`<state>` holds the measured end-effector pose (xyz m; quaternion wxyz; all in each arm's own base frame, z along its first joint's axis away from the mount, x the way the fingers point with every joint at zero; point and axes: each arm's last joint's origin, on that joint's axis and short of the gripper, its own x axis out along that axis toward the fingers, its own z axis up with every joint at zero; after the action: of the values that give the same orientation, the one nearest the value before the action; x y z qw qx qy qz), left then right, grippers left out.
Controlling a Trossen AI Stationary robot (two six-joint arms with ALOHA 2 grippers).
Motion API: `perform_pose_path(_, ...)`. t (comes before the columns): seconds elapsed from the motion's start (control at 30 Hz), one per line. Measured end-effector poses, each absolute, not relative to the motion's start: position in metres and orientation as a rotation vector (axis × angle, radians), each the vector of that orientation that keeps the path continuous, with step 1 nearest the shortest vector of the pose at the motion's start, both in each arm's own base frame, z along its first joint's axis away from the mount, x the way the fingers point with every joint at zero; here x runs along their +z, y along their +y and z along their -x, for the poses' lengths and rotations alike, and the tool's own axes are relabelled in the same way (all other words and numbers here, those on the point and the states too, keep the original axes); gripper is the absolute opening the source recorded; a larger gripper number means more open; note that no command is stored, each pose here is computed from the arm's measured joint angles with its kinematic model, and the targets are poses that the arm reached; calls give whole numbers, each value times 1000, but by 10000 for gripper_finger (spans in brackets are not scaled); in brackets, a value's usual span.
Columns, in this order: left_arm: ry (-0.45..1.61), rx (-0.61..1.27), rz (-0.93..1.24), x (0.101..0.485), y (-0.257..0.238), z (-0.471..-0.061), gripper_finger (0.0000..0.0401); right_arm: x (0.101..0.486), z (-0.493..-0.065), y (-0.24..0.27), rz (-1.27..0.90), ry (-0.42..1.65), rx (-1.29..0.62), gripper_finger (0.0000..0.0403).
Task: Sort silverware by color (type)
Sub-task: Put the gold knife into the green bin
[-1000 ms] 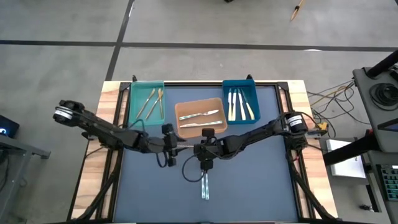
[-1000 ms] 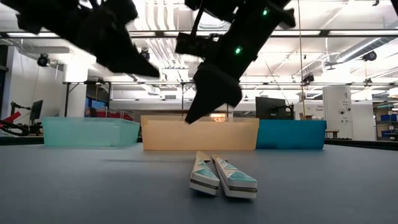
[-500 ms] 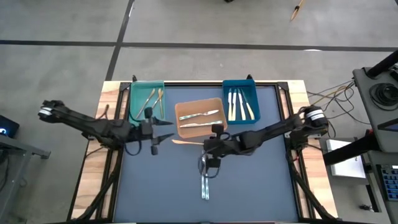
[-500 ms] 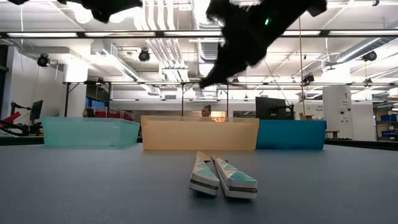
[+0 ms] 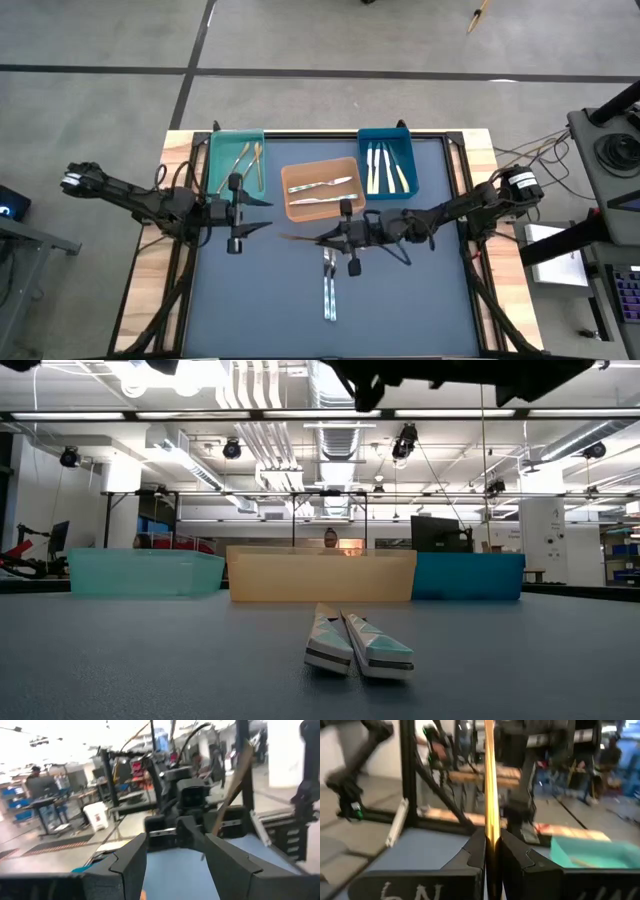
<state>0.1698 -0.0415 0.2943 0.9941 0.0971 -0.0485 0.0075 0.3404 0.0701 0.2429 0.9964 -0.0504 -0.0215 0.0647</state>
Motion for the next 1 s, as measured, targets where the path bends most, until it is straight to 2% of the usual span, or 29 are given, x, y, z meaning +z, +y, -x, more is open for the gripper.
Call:
perform_pose_path(0.2, -256, -68, -162, 279, -48, -181, 178, 253, -351, 67, 45, -142, 215, 20)
perform_pose_path(0.47, -421, -151, -143, 267, -57, -203, 178, 267, -364, 66, -42, -174, 270, 20)
perform_pose_path(1.0, -455, -251, -158, 276, -75, -252, 178, 266, -370, 67, -29, -179, 284, 20)
